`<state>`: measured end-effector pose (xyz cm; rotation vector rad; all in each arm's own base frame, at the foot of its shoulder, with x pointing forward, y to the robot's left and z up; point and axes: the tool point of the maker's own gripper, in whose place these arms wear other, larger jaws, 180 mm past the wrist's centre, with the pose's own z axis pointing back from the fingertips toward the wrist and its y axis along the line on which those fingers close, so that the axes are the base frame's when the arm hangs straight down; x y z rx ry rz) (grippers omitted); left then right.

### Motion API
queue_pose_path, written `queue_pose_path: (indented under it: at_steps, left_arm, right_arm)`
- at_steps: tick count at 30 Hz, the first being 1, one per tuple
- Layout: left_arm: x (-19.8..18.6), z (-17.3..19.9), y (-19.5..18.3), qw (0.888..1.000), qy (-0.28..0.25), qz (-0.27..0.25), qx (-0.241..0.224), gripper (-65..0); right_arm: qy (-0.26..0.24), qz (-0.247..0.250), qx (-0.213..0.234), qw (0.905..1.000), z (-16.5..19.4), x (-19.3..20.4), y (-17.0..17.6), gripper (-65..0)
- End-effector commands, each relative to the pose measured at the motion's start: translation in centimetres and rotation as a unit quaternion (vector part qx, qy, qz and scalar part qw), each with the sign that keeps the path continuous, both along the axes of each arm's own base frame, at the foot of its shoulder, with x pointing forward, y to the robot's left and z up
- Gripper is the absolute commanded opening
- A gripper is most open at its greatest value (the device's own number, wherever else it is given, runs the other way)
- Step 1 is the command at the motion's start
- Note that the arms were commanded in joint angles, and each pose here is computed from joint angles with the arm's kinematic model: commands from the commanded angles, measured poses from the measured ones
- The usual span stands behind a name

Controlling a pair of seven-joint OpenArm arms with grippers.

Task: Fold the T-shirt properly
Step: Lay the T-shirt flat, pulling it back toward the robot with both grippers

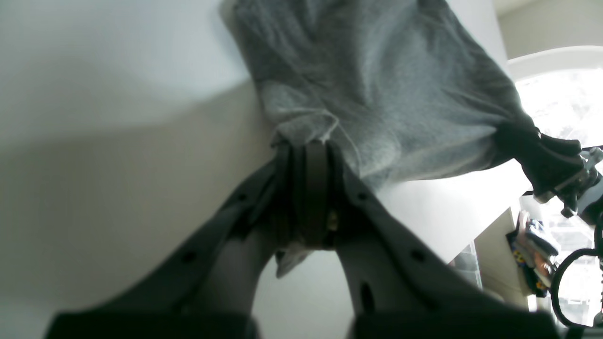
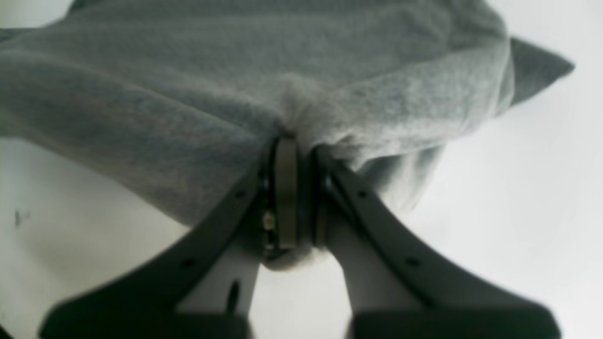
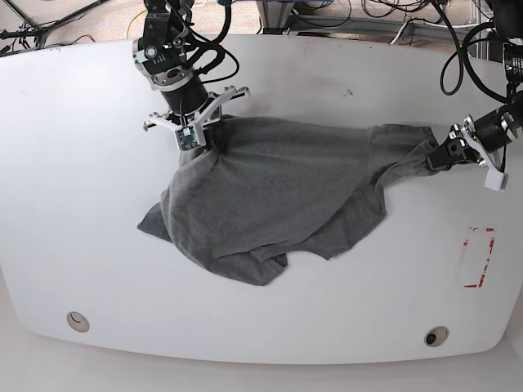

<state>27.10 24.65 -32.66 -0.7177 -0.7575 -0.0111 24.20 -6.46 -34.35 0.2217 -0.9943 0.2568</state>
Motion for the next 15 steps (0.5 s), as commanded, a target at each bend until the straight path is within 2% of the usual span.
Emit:
queue_pose_path:
  at_steps: [1, 12, 15]
  left_arm:
    - [-0.2, 0.8, 0.5, 1.000, -0.009, -0.003, 0.004, -65.0]
    - [-3.0, -0.9, 2.1, 0.999, 0.031, 0.011, 0.018, -65.0]
    - [-3.0, -0.8, 2.0, 0.999, 0.030, 0.010, 0.018, -65.0]
  right_arm:
    - [-0.013, -0.004, 0.010, 0.9999, 0.7, -0.3, 0.1, -61.4]
    - [0.036, -0.003, 0.012, 0.9993, -2.1, -2.7, 0.2, -60.7]
    - [0.039, -0.002, 0.012, 0.9992, -2.2, -2.8, 0.3, -54.7]
